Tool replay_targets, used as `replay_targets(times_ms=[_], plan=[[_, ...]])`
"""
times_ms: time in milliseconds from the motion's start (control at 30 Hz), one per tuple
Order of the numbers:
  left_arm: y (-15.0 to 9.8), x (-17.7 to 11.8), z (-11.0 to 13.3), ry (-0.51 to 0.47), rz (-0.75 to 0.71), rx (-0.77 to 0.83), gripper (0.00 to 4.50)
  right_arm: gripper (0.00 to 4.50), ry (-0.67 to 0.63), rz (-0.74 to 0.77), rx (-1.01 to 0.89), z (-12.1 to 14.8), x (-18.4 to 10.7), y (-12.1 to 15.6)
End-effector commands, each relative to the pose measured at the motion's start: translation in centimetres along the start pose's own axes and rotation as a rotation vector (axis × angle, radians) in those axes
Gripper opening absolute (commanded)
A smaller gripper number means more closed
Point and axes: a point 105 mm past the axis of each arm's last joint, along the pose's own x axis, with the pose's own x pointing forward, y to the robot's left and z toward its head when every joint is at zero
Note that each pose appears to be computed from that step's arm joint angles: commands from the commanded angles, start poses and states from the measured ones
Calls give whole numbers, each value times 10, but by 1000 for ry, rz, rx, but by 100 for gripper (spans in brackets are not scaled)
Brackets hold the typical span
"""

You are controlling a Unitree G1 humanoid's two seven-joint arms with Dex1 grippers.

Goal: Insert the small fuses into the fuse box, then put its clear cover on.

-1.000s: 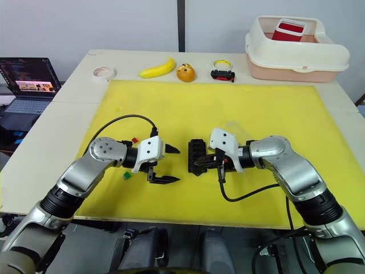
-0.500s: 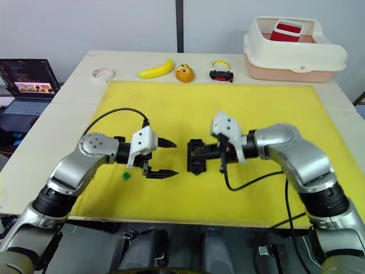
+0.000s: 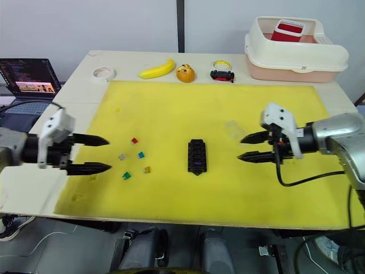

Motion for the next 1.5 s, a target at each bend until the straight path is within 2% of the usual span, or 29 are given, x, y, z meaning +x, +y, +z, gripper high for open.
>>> replay_targets(times_ms=[33,133,200,367,533,633,767,967,1067,1133,1300,1500], plan=[[17,-31,-8,23,110,3,450,446,48,-129,-28,-9,-36,-22],[22,-38,-24,53,134,-20,450,446,86,-171,-31,-19,-45,-32],[21,-35,-26,54,120,-17,450,446,81,-165,-38,-19,-43,-33],[9,-13,-13,-7,38,-25,450,446,4,-119,-115,8,-29,-27],[-3,11,-21,-18,-75,-122,450,446,-119,58,-246,56,12,7],[-6,15,-14,-48,-130,-186,450,446,-179,125,-288,75,26,26],[-18,21,-13,-57,-236,-289,450,446,-230,194,-309,88,38,48],[-24,33,-20,-91,-321,-487,450,446,-237,222,-307,88,44,59],[-21,39,-24,-97,-329,-562,365,450,-242,233,-312,90,45,64],[-19,43,-25,-93,-330,-599,271,450,-245,240,-315,91,45,67],[-16,53,-33,-49,-342,-634,271,450,-244,243,-317,91,45,68],[-11,65,-38,-43,-360,-686,271,450,-237,242,-318,90,47,68]])
